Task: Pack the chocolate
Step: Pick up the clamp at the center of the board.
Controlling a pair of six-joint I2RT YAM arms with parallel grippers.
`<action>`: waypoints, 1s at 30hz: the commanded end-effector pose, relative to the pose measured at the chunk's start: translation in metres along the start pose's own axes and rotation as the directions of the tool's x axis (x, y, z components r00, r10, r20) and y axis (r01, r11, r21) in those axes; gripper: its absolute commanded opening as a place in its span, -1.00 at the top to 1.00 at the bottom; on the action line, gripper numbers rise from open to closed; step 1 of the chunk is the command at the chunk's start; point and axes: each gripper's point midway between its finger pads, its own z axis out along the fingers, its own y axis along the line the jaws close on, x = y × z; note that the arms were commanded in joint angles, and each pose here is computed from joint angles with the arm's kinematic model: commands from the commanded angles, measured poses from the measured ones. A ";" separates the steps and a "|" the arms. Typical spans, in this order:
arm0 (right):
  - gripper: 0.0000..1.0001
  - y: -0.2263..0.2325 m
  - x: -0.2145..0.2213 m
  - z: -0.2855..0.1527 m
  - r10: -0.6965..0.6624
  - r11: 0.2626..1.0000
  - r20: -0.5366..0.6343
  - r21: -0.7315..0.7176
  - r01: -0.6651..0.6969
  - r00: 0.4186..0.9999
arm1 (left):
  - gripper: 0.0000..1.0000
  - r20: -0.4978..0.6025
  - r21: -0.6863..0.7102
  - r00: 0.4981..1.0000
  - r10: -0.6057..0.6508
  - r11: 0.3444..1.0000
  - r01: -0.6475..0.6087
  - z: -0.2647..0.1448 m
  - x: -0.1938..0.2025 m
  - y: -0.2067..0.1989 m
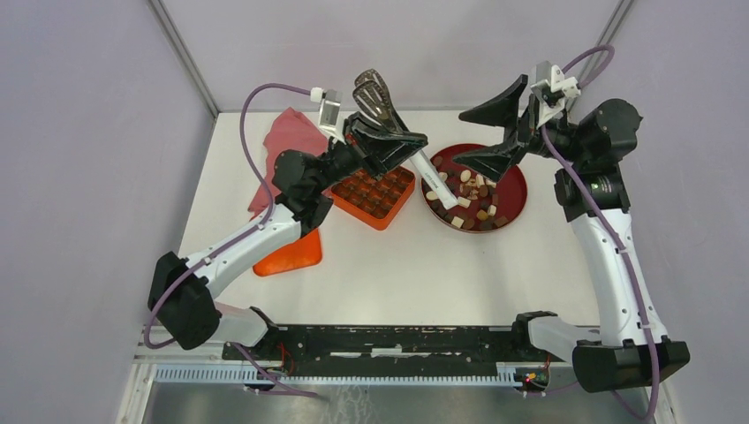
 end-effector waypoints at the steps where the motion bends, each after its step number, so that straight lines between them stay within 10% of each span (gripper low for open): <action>1: -0.95 0.028 -0.004 -0.001 -0.048 0.995 0.033 -0.089 0.051 0.998 | 0.96 0.106 0.032 0.993 0.056 0.998 -0.060 -0.008 -0.033 -0.026; 30: -0.73 0.040 0.060 0.046 0.329 0.943 0.006 -0.060 -0.328 0.944 | 0.96 0.167 0.248 0.985 0.042 0.965 -0.083 0.005 -0.030 -0.050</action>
